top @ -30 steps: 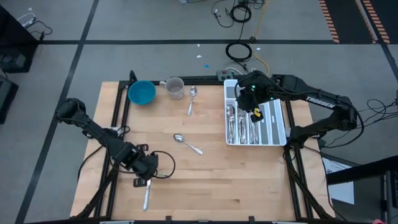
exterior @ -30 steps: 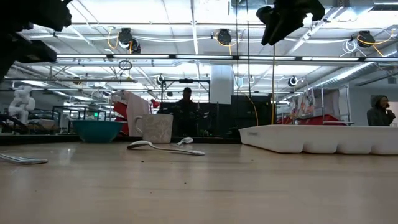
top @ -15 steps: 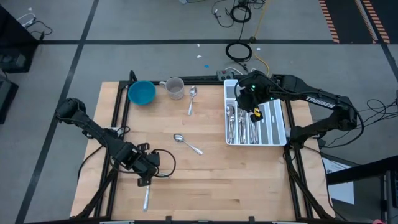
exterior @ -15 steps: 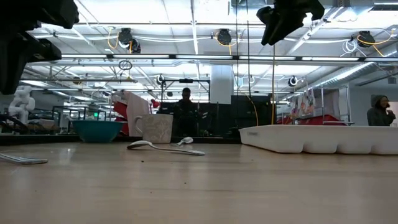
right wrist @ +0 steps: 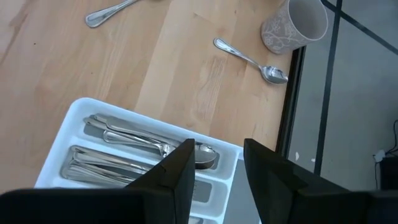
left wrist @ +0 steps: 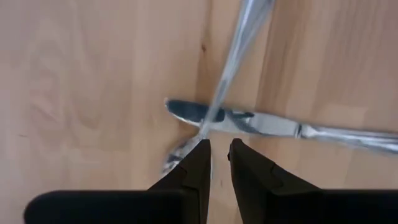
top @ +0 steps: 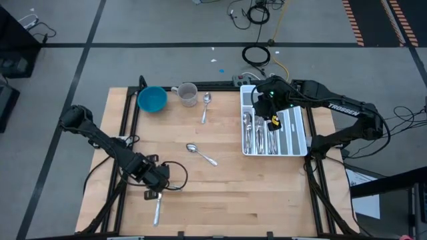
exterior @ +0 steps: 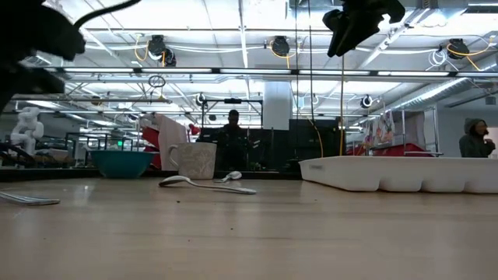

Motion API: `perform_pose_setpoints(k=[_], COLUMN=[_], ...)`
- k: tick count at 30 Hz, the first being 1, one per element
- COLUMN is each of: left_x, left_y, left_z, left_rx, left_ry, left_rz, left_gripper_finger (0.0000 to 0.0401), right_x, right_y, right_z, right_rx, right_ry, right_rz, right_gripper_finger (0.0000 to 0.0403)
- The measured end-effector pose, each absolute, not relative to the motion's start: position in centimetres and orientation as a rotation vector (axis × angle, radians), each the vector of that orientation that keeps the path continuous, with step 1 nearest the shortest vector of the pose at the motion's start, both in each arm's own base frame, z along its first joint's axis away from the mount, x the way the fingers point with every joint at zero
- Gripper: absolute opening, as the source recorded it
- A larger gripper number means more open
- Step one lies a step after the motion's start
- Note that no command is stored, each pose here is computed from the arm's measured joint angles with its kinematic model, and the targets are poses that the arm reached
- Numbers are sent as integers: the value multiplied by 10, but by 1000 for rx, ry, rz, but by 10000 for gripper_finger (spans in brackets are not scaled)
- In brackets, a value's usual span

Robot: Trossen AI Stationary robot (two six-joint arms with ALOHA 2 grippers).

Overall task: Sort silverware
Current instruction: Put the spoon in the silverware tray

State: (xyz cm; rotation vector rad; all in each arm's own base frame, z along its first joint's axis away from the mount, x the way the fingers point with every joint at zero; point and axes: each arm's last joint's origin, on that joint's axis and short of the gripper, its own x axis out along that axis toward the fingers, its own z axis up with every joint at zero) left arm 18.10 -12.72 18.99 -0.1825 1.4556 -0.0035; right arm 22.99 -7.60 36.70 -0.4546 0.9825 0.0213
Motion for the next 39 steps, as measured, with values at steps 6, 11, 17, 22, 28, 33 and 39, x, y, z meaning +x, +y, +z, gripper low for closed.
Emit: perform_pose_setpoints(k=[6,11,17,22,28,33,39], left_x=[178,178,178,179,176,174,174], left_y=[-128,-128,-127,-125,-123,-122,-120], left_z=[180,178,175,175,169,165,157], left_rx=[-216,-217,-211,-171,-146,-132,-101], left_ry=[1481,1483,1464,1420,1426,1421,1378], left_rz=[-64,-92,-54,-2,-5,-7,-10], left_gripper_finger=[66,81,146,176,179,179,179], right_x=[230,230,230,230,230,230,230], right_y=[-76,-76,-76,-76,-76,-76,-76], right_z=[367,367,367,367,367,367,367], right_rx=[-446,-445,-445,-445,-438,-437,-437], right_ry=[982,983,983,983,982,983,983], right_rz=[17,17,17,17,13,13,13], right_gripper_finger=[130,130,130,130,130,130,130])
